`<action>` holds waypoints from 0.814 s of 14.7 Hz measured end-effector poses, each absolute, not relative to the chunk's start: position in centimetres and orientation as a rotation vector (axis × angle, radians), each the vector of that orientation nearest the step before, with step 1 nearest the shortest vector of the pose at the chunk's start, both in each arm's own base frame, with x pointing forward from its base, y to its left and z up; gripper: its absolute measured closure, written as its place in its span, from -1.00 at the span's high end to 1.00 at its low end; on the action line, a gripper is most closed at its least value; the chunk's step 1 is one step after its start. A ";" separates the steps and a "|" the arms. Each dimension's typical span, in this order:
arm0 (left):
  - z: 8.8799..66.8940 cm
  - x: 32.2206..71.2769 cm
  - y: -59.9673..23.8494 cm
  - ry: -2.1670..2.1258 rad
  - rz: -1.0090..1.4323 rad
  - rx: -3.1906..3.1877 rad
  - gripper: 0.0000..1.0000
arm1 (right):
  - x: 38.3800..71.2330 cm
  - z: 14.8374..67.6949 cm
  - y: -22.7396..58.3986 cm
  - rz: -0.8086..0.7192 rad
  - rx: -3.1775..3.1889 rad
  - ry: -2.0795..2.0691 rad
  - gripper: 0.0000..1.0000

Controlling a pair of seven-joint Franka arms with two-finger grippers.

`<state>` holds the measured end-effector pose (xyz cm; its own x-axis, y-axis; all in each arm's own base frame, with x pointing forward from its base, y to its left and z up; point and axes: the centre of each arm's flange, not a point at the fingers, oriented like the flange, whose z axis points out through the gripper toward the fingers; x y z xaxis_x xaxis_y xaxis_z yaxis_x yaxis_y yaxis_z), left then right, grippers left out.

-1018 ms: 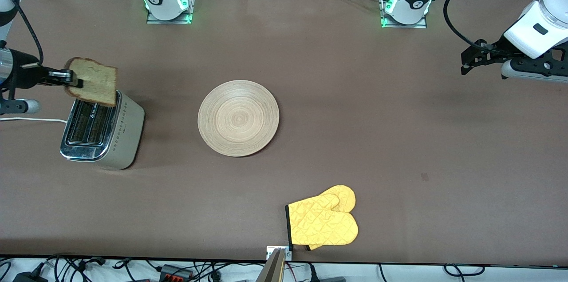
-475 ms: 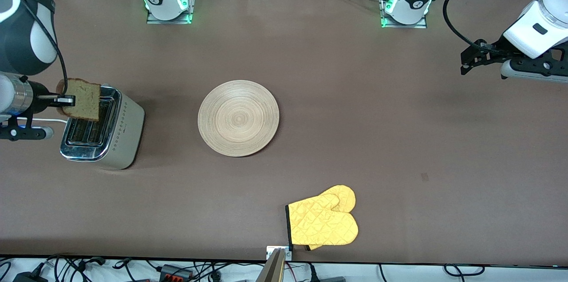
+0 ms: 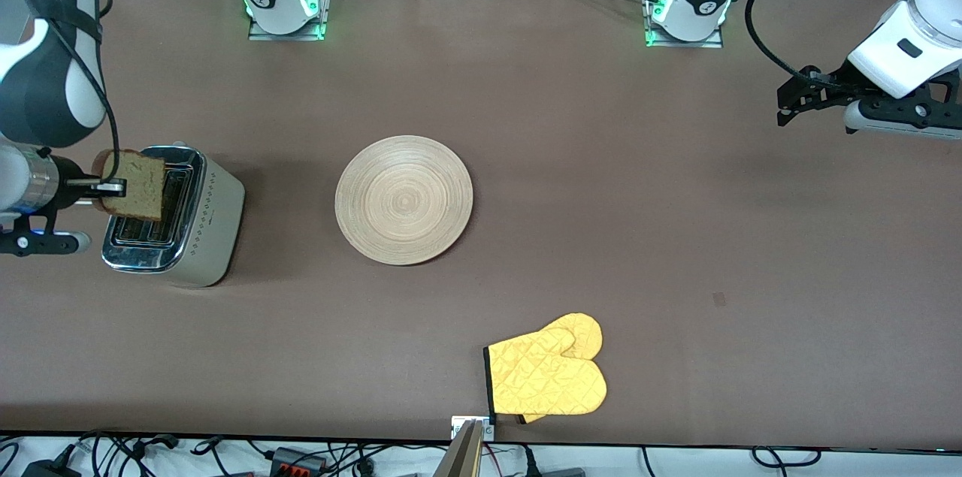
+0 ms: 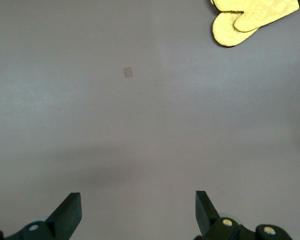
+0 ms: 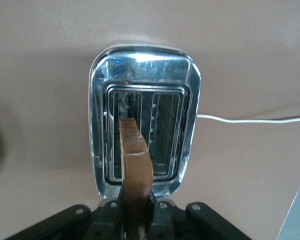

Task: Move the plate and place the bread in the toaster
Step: 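Lower the bread into the toaster slot with the right gripper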

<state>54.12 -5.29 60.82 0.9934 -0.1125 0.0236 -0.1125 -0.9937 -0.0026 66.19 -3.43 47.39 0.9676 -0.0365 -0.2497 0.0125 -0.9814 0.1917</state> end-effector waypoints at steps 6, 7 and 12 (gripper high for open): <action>60.8 54.1 -5.3 0.173 -0.037 -3.135 1.00 | 66.9 45.3 -5.7 -0.388 2.918 -0.063 -0.80; 60.8 54.1 -5.3 0.173 -0.037 -3.135 1.00 | 67.0 44.9 -6.0 -0.386 2.917 -0.068 -0.80; 60.8 54.1 -5.4 0.173 -0.037 -3.135 1.00 | 67.3 43.7 -6.0 -0.400 2.928 -0.082 -0.80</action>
